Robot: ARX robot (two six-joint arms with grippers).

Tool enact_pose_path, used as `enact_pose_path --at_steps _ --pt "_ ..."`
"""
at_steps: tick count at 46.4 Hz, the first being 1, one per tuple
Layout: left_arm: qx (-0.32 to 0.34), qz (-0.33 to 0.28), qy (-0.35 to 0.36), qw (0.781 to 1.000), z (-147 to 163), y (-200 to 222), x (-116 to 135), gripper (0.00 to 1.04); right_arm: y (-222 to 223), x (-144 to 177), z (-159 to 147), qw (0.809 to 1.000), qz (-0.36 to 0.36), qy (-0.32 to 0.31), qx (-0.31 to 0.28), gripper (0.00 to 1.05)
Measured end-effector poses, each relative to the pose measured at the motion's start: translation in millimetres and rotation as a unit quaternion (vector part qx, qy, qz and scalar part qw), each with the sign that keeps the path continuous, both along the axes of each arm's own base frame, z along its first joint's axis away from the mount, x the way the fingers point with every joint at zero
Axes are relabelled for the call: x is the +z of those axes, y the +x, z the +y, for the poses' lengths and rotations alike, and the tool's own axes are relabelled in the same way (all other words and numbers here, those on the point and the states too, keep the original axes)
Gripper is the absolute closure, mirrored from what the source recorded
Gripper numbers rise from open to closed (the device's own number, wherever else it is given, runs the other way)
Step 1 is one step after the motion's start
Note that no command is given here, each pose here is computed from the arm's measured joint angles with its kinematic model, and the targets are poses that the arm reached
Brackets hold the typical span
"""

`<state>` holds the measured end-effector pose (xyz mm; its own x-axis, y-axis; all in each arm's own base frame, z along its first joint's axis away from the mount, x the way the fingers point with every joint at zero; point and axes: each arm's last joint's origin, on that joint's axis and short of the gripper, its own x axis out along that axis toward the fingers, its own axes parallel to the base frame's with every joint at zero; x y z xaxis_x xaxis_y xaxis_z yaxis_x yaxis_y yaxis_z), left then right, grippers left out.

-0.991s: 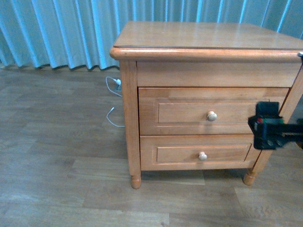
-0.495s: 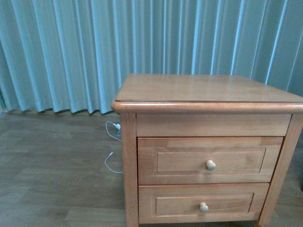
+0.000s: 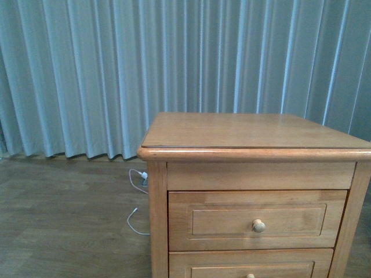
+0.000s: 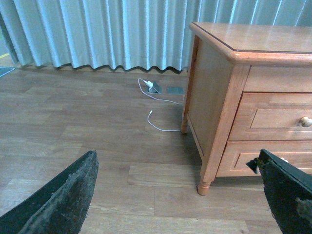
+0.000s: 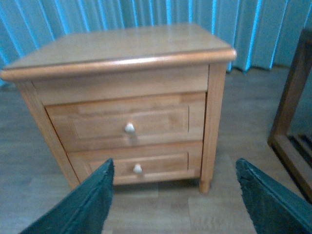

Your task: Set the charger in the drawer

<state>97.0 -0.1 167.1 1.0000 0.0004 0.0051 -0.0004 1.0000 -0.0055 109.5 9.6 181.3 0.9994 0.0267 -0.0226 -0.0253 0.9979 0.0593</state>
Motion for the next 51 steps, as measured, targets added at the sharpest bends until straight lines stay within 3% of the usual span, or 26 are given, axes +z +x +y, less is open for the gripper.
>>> enact_pose_path --at_steps 7,15,51 --pt "-0.001 0.0 0.0 1.0 0.0 0.0 0.0 0.06 -6.9 -3.1 -9.4 1.0 -0.002 -0.02 -0.015 0.6" --pt "-0.001 0.0 0.0 1.0 -0.1 0.0 0.0 0.06 -11.9 -15.5 -9.5 1.0 -0.011 -0.026 -0.012 1.03" --pt "-0.001 0.0 0.0 1.0 -0.1 0.0 0.0 0.06 -11.9 -16.3 -9.6 0.999 -0.011 -0.028 -0.013 1.03"
